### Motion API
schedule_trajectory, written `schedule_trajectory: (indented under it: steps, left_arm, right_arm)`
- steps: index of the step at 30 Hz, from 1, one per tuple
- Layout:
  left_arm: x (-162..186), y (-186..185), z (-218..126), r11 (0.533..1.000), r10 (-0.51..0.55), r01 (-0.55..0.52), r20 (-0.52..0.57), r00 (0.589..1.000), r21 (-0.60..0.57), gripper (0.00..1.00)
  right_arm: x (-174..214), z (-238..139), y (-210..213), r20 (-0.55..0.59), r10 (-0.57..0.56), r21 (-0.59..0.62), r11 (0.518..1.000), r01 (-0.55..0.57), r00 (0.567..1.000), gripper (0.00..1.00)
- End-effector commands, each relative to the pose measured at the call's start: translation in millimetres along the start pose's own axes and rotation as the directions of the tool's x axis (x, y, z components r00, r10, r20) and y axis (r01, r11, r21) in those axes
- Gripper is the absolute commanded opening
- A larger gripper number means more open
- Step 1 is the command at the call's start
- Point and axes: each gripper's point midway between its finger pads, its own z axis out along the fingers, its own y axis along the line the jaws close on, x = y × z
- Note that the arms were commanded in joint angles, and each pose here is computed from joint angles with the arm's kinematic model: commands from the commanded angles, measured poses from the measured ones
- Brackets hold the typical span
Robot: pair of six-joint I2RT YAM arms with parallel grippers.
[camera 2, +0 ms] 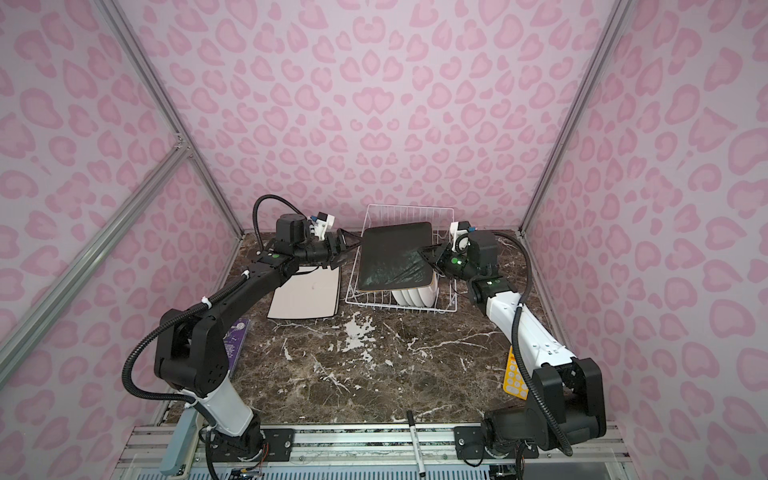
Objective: Unload the plates from the dish rack
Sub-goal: 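Move the left gripper back toward the rack while the right gripper holds the plate, then close the left gripper on the dark plate's edge while the right gripper holds it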
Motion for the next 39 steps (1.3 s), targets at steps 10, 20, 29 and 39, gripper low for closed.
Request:
schedule_trajectory:
  steps: [10, 20, 29, 39]
  left_arm:
    - [30, -15, 20, 0.995, 0.047, -0.032, -0.15, 0.988, 0.098, 0.76]
    - [42, -28, 29, 0.984, 0.057, -0.019, -0.208, 0.977, 0.179, 0.49]
    - [42, -40, 27, 0.973, 0.082, -0.032, -0.213, 0.974, 0.227, 0.2]
    - [40, -49, 28, 0.962, 0.09, -0.029, -0.219, 0.972, 0.27, 0.1]
  right_arm:
    - [-8, 3, 33, 0.033, -0.064, -0.129, 0.989, 0.068, 0.997, 0.0]
    - [-5, 5, 28, 0.026, -0.06, -0.121, 0.991, 0.062, 0.998, 0.0]
    - [-1, 7, 22, 0.012, -0.05, -0.111, 0.993, 0.051, 0.999, 0.0]
    - [2, 9, 17, -0.003, -0.046, -0.108, 0.993, 0.046, 0.999, 0.0]
